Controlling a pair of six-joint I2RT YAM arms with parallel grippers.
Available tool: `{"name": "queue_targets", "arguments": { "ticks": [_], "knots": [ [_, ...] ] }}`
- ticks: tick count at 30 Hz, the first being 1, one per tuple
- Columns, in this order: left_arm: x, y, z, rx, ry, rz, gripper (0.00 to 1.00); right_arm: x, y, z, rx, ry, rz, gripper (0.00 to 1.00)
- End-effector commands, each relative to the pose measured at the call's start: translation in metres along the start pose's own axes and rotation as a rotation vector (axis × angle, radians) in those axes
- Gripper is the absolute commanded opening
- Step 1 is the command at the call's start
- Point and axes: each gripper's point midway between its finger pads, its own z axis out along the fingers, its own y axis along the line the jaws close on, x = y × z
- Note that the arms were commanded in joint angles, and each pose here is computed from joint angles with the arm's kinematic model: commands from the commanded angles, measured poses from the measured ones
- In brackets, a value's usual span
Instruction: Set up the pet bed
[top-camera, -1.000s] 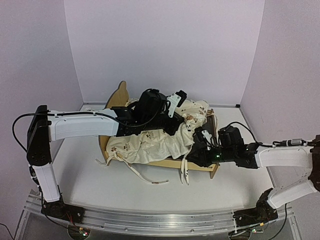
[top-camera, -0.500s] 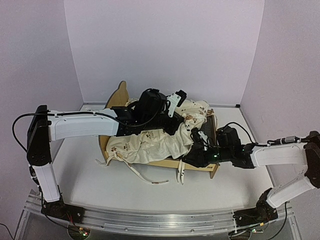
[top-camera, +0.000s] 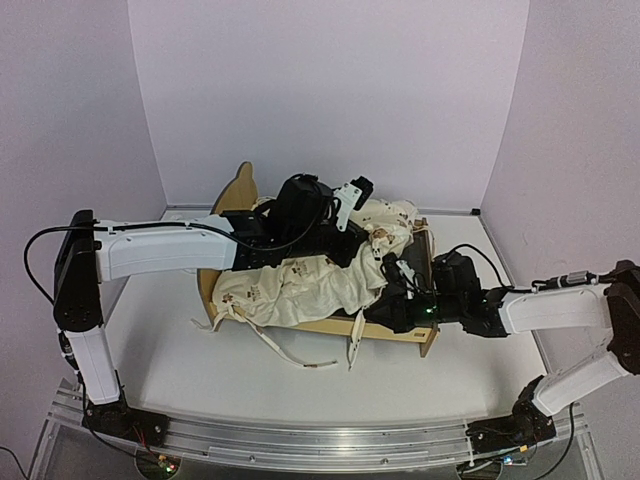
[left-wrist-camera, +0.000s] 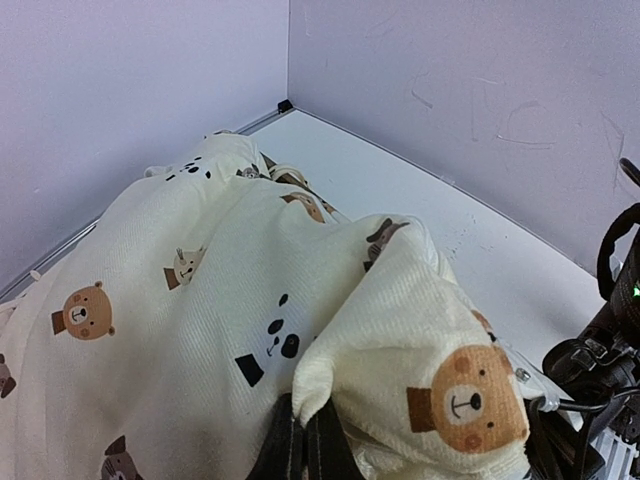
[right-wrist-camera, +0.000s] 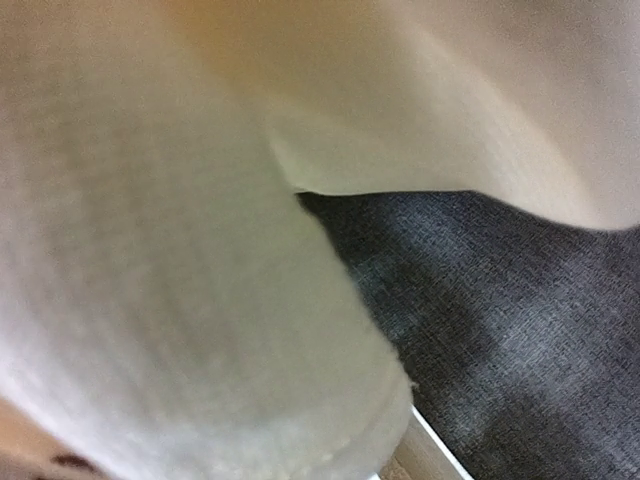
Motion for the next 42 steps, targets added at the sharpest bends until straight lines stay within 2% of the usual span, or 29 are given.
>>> {"name": "queue_targets", "arguments": {
  "ticks": [1, 5, 15, 22, 30, 42],
  "knots": [
    [-0.042, 0.011, -0.017, -0.037, -0.093, -0.027, 0.0, -0.006, -0.005, -0.001, 0.032, -0.038, 0.004, 0.0],
    [-0.041, 0.012, -0.017, -0.04, -0.092, -0.027, 0.0, -0.007, -0.011, -0.009, 0.08, -0.055, 0.028, 0.0],
    [-0.037, 0.006, -0.012, -0.011, -0.08, -0.03, 0.0, 0.004, -0.032, -0.054, 0.331, 0.035, 0.045, 0.0],
    [-0.031, -0.005, -0.006, 0.054, -0.056, -0.05, 0.0, -0.026, -0.049, -0.106, 0.603, 0.005, -0.053, 0.0],
    [-0.024, -0.016, -0.001, 0.12, -0.032, -0.07, 0.0, -0.062, -0.054, -0.147, 0.803, -0.022, -0.164, 0.0],
    [-0.017, -0.021, 0.002, 0.145, -0.014, -0.081, 0.0, -0.085, -0.06, -0.158, 0.92, 0.018, -0.306, 0.0]
  ]
}}
